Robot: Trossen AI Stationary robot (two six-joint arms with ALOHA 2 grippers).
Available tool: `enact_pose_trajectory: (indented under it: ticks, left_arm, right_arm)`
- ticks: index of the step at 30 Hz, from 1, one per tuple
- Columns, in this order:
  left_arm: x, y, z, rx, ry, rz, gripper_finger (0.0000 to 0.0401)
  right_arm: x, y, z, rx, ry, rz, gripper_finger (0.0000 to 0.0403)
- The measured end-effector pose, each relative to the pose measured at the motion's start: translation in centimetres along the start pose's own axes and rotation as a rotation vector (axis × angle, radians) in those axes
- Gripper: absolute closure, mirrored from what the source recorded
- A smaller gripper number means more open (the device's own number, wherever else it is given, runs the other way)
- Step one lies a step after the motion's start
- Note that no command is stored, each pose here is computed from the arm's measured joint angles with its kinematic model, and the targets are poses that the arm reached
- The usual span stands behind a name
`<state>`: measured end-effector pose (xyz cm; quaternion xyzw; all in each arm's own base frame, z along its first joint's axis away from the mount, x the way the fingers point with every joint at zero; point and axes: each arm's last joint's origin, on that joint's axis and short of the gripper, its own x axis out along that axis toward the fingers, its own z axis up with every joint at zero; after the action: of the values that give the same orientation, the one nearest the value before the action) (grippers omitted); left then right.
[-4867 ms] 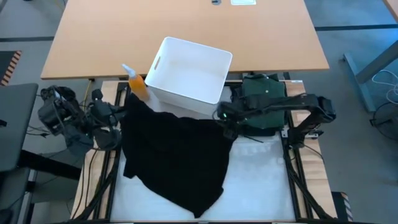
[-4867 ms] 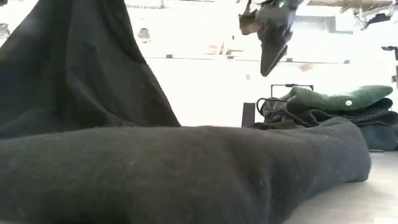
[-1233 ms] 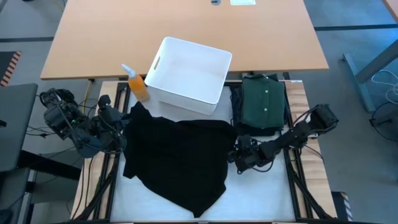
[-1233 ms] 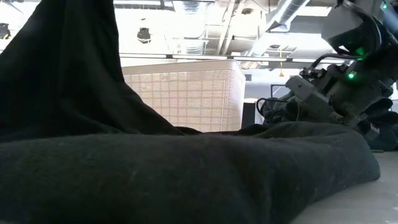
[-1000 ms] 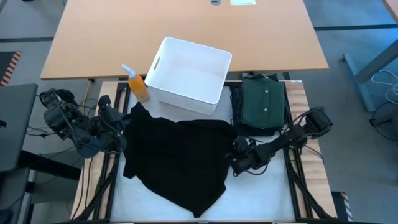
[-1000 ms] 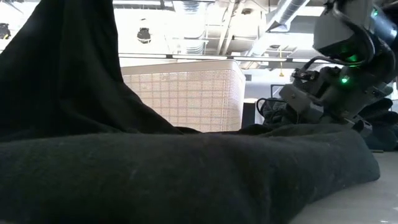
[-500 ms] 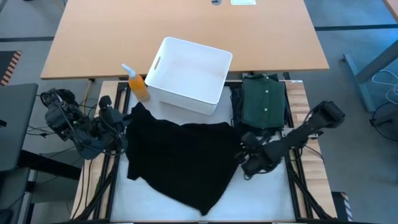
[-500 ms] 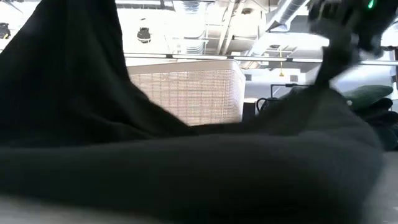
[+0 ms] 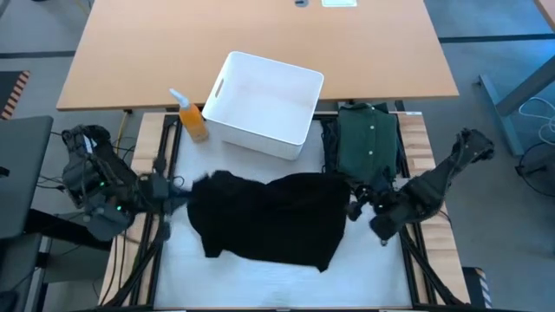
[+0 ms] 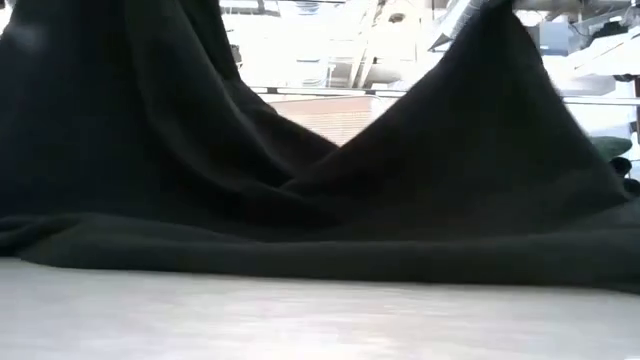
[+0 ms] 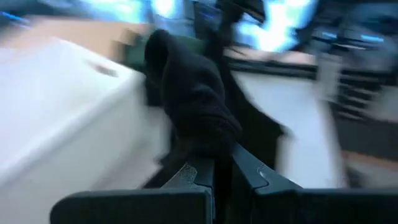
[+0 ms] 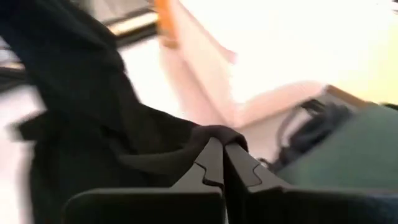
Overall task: Fold laundry
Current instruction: Fold the black shirt
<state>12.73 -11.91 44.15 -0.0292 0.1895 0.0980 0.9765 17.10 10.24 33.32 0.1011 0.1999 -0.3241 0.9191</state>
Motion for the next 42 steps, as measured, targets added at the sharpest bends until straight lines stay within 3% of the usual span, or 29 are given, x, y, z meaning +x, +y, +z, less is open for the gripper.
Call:
enact_pose_trajectory:
  ticks: [5, 9, 12, 15, 17, 18, 20, 22, 24, 25, 26, 27, 29, 31, 34, 38, 42]
  left_arm:
    - [1.4, -2.7, -1.7, -0.039, 0.223, -0.177, 0.0401]
    - [3.3, -4.0, -3.4, -0.017, 0.326, -0.182, 0.0401]
    - [4.8, -2.9, -2.6, 0.037, 0.263, -0.024, 0.0401]
    - [3.6, 0.2, 0.9, 0.054, 0.085, 0.161, 0.0401]
    - [1.7, 1.6, 3.5, 0.083, -0.016, 0.172, 0.0401]
    - [0.9, 1.5, 4.3, 0.094, -0.042, 0.104, 0.0401]
    - [-0.3, 0.0, 4.2, 0.151, -0.017, -0.138, 0.0401]
    - [-0.3, -2.3, 1.1, 0.222, 0.094, -0.243, 0.0401]
    - [0.8, -3.4, -3.2, 0.307, 0.244, -0.177, 0.0401]
    - [1.6, -3.2, -5.0, 0.319, 0.311, -0.114, 0.0401]
    - [2.3, -2.6, -6.3, 0.3, 0.337, -0.024, 0.0401]
    - [2.9, -1.9, -7.4, 0.265, 0.353, 0.052, 0.0401]
    - [3.6, -0.7, -9.5, 0.203, 0.396, 0.155, 0.0401]
    - [4.2, -0.2, -11.0, 0.14, 0.43, 0.17, 0.0401]
    - [4.6, 0.9, -11.8, 0.097, 0.412, 0.2, 0.0401]
    - [5.2, 1.7, -13.1, 0.024, 0.415, 0.223, 0.0401]
    - [6.6, 1.8, -15.8, -0.03, 0.496, 0.177, 0.0401]
  right_arm:
    - [-2.6, 0.0, 2.1, 0.042, 0.039, 0.199, 0.0389]
    - [-3.7, 0.0, 3.3, 0.035, 0.022, 0.255, 0.0389]
    - [-4.0, -0.6, 5.6, 0.02, -0.019, 0.246, 0.0389]
    - [-4.8, -1.5, 9.0, -0.03, -0.116, 0.229, 0.0388]
    - [-6.0, -1.3, 11.0, -0.122, -0.187, 0.27, 0.0389]
    - [-6.9, -0.6, 11.2, -0.178, -0.192, 0.352, 0.0389]
    - [-8.9, 0.9, 9.4, -0.295, -0.128, 0.527, 0.0389]
    - [-10.3, 1.8, 5.0, -0.402, 0.004, 0.556, 0.0389]
    - [-9.0, 1.5, 0.3, -0.445, 0.13, 0.342, 0.0389]
    - [-8.2, 1.0, -1.4, -0.397, 0.184, 0.23, 0.0389]
    - [-7.5, 0.9, -2.6, -0.266, 0.216, 0.167, 0.0389]
    - [-6.6, 0.3, -3.5, -0.225, 0.212, 0.132, 0.0389]
    - [-5.3, -0.8, -5.3, -0.187, 0.246, 0.107, 0.0389]
    - [-4.2, -1.5, -6.0, -0.075, 0.289, 0.077, 0.0389]
    - [-2.5, -2.2, -7.0, -0.046, 0.364, -0.007, 0.0389]
    - [-1.0, -2.2, -7.4, 0.018, 0.357, -0.041, 0.0389]
    - [0.9, -0.9, -9.2, 0.062, 0.517, 0.039, 0.0389]
